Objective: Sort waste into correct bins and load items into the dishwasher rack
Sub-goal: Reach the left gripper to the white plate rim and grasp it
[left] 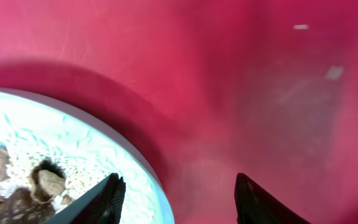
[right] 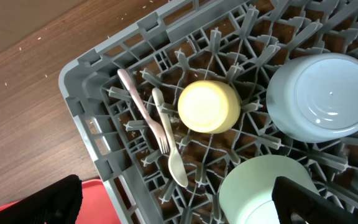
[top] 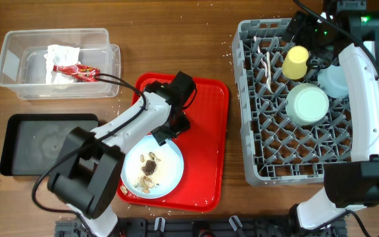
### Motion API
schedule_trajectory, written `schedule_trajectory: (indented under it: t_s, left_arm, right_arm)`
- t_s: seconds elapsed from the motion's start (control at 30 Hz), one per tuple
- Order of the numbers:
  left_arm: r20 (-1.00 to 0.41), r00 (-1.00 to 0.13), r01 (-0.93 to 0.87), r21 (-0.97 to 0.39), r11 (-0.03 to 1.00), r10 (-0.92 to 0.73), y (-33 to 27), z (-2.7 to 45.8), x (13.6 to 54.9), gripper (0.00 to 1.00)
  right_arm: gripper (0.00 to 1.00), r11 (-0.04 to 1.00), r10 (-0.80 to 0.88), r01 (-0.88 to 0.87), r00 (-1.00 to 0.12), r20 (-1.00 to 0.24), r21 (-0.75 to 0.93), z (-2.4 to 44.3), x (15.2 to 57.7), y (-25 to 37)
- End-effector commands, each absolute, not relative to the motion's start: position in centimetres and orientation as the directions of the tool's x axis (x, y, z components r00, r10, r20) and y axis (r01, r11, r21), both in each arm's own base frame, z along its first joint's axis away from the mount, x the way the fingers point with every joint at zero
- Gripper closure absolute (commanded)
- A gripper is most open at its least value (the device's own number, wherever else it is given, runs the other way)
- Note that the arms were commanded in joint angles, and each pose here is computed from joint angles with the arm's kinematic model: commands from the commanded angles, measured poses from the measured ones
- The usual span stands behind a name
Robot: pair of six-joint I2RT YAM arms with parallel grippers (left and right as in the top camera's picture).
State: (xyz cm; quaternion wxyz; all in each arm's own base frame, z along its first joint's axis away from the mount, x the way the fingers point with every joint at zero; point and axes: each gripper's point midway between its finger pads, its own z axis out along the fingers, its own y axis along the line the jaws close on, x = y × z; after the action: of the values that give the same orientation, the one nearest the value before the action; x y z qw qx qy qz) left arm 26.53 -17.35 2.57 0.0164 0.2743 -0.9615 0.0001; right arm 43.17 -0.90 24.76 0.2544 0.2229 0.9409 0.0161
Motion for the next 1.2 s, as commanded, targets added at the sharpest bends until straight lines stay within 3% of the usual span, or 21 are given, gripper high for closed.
schedule_trajectory:
  t_s: [0.0,0.07,0.23,0.47,0.57,1.17]
  left_arm:
    - [0.066,-0.807,-0.585,0.057,0.809,-0.588,-17.2,1.1,25.7,0.45]
    - [0.070,-0.800,-0.592,0.070,0.803,-0.596,-17.2,0.6,25.7,0.55]
    - [0.072,-0.788,-0.607,0.081,0.791,-0.612,-17.2,0.3,25.5,0.62]
    - [0.061,-0.789,-0.606,0.088,0.790,-0.612,-17.1,0.3,25.6,0.81]
    - [0.064,-0.790,-0.603,0.094,0.792,-0.609,-17.0,0.3,25.4,0.96]
    - [-0.076,-0.873,-0.487,0.099,0.868,-0.481,-16.6,7.2,30.2,0.96]
  right_arm:
    - [0.00,0.895,0.438,0.418,-0.752,-0.493,0.158,25.8,43.2,-0.9]
    - [0.00,0.894,0.439,0.419,-0.752,-0.492,0.158,25.8,43.2,-0.9]
    - [0.00,0.895,0.438,0.418,-0.752,-0.492,0.158,25.8,43.2,-0.9]
    - [0.00,0.895,0.438,0.418,-0.752,-0.493,0.158,25.8,43.2,-0.9]
    - [0.00,0.895,0.438,0.418,-0.752,-0.492,0.158,25.8,43.2,-0.9]
    - [0.00,0.894,0.439,0.419,-0.752,-0.492,0.158,25.8,43.2,-0.9]
